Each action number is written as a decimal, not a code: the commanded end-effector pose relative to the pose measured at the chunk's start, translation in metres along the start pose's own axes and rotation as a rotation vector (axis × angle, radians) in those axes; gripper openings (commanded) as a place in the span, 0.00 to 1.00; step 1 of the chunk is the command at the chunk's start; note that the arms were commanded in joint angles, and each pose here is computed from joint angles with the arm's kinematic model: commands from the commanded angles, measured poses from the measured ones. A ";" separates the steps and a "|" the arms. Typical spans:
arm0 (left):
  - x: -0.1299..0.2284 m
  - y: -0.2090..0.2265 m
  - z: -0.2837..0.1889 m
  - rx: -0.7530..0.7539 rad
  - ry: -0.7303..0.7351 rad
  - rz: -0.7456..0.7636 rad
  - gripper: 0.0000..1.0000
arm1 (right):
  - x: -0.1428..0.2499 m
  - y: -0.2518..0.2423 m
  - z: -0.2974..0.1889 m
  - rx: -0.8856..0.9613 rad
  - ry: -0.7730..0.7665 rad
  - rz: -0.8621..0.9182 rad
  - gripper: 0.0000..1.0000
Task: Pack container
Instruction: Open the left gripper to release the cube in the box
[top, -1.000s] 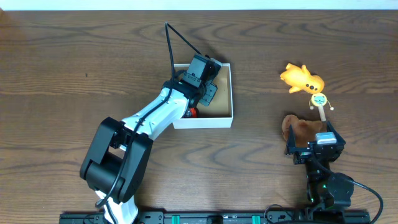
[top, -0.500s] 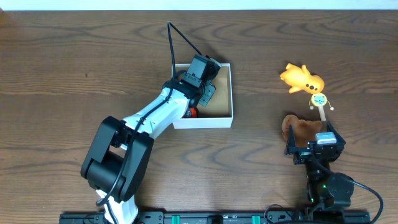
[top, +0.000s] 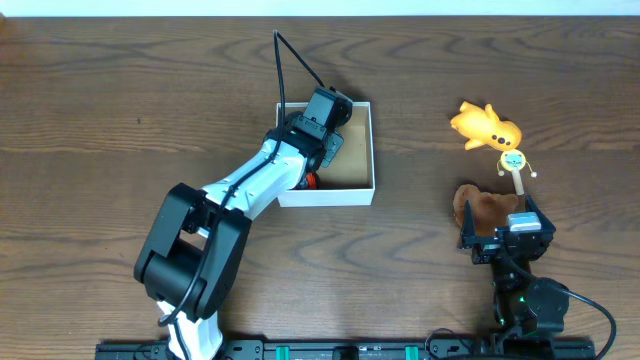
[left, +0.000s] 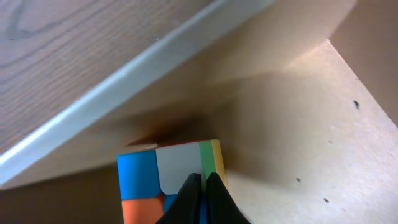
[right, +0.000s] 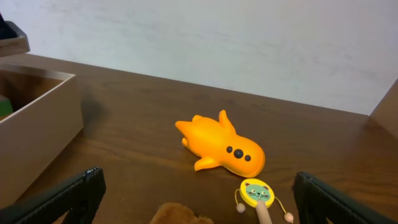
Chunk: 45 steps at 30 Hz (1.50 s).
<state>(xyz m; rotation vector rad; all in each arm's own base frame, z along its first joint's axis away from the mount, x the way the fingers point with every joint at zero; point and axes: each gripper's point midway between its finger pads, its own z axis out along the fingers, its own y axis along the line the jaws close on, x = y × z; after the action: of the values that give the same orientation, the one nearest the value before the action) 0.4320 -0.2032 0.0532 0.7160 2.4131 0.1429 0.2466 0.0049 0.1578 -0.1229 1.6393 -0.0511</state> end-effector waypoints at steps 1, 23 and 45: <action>0.005 0.020 0.006 -0.114 0.027 0.013 0.06 | 0.001 0.001 0.000 -0.001 0.001 -0.008 0.99; -0.062 0.013 -0.046 0.080 -0.135 -0.142 0.06 | 0.001 0.001 0.000 -0.001 0.001 -0.007 0.99; 0.031 -0.024 -0.056 0.240 0.264 -0.207 0.06 | 0.001 0.001 0.000 -0.001 0.000 -0.008 0.99</action>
<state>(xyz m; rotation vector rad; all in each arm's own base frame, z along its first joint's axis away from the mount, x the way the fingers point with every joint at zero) 0.3692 -0.2038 0.0722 0.5908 2.7619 -0.1335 0.2466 0.0049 0.1579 -0.1229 1.6389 -0.0512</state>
